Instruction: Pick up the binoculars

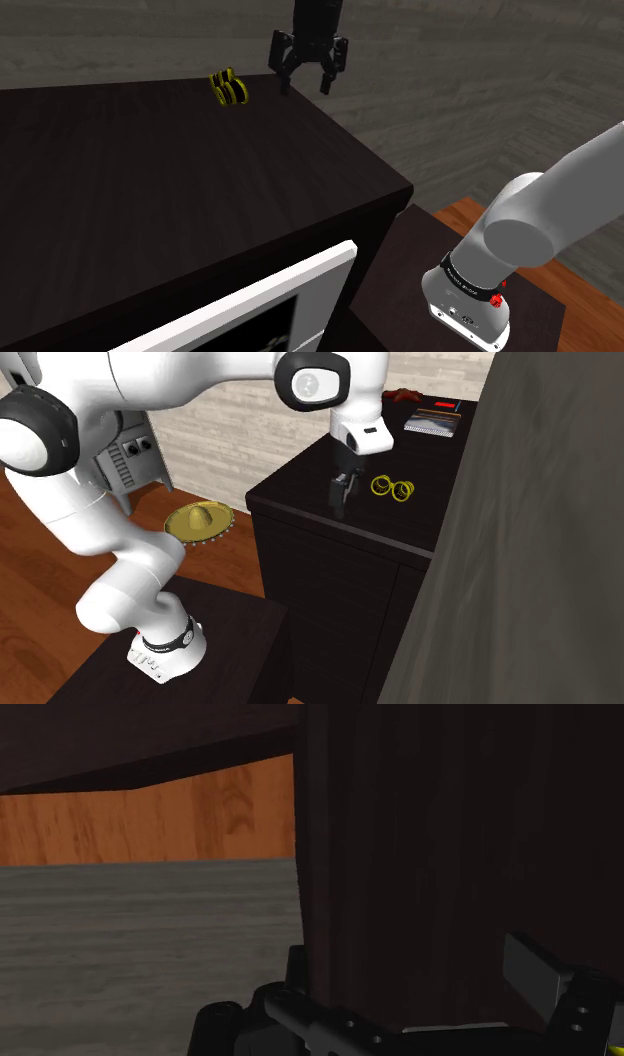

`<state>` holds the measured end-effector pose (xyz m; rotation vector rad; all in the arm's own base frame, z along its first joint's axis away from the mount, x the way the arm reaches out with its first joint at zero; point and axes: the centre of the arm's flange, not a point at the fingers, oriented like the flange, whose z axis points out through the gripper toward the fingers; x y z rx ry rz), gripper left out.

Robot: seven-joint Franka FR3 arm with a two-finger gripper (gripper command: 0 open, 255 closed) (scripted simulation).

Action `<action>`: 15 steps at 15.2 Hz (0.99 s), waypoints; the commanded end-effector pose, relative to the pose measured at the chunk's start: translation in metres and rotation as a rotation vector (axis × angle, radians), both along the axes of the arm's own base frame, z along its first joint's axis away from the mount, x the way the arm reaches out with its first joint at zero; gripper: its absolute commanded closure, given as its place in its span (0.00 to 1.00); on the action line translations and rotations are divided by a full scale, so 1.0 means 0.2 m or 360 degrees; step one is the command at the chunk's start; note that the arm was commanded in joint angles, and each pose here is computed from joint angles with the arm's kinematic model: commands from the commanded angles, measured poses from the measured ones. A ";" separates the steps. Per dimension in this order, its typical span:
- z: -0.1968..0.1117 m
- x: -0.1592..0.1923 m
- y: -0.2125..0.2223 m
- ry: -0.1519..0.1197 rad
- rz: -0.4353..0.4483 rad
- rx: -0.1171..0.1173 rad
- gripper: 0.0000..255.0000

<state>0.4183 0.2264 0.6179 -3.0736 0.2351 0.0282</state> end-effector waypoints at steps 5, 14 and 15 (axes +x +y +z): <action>0.12 0.17 0.33 -0.0047 -0.0038 -0.0017 0.00; 0.16 0.34 0.63 -0.0089 -0.0070 -0.0035 0.00; 0.13 0.34 0.63 -0.0089 -0.0070 -0.0035 0.00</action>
